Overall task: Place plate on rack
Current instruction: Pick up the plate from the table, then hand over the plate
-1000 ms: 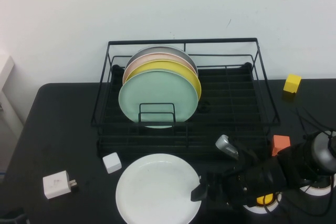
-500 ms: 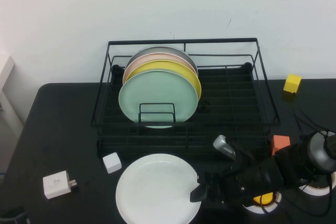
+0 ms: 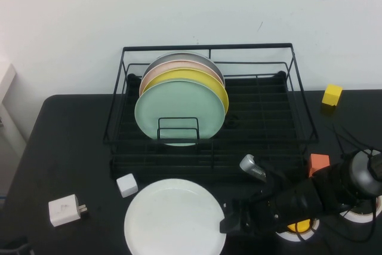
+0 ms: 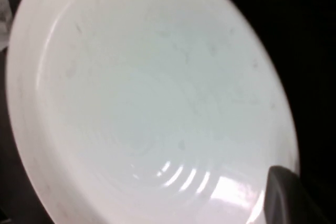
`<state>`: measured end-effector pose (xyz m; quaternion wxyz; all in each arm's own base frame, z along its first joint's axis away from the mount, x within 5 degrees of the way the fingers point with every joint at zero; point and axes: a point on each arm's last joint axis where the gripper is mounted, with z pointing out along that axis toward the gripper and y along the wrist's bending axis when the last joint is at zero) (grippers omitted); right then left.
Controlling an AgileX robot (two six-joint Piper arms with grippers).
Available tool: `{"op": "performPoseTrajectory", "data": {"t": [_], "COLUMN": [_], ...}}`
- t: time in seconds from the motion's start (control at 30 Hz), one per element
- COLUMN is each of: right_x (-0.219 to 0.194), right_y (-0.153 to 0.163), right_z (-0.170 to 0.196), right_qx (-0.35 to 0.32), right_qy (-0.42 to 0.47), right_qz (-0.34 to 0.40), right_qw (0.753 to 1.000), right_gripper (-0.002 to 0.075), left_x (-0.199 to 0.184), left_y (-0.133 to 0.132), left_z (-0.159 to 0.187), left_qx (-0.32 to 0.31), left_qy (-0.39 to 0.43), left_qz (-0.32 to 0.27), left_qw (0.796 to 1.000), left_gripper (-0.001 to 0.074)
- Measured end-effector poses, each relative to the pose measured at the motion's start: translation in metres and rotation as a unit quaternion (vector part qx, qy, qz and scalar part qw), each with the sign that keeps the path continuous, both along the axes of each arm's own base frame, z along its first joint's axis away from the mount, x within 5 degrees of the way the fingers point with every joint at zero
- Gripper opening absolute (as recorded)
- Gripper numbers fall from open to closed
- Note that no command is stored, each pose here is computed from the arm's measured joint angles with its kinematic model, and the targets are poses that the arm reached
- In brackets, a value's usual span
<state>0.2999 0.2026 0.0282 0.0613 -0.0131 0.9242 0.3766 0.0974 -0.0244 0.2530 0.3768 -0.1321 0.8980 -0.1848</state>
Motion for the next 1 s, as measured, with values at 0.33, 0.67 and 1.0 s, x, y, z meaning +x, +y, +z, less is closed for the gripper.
{"op": "performPoseTrajectory", "data": {"t": [0.33,0.67,1.0], "right_x": [-0.006,-0.032,-0.070], "right_y": [0.008,0.011,0.040], "right_z": [0.007,0.058,0.133], "right_qx": [0.059,0.063,0.119], "right_qy": [-0.004,-0.089,-0.183], "right_qz": [0.049,0.111,0.185], "right_qw": [0.997,0.988,0.958], "right_gripper": [0.0012,0.0012,0.0011], "left_x": [-0.001,-0.004,-0.008], "left_y": [0.001,-0.011,-0.016], "left_z": [-0.002,0.000,0.000], "left_qx": [0.013,-0.006,-0.022], "left_qy": [0.009,0.000,0.012], "left_qz": [-0.008,-0.081,-0.108], "left_qw": [1.000,0.997,0.994], "left_gripper": [-0.0002,0.0221,0.0519]}}
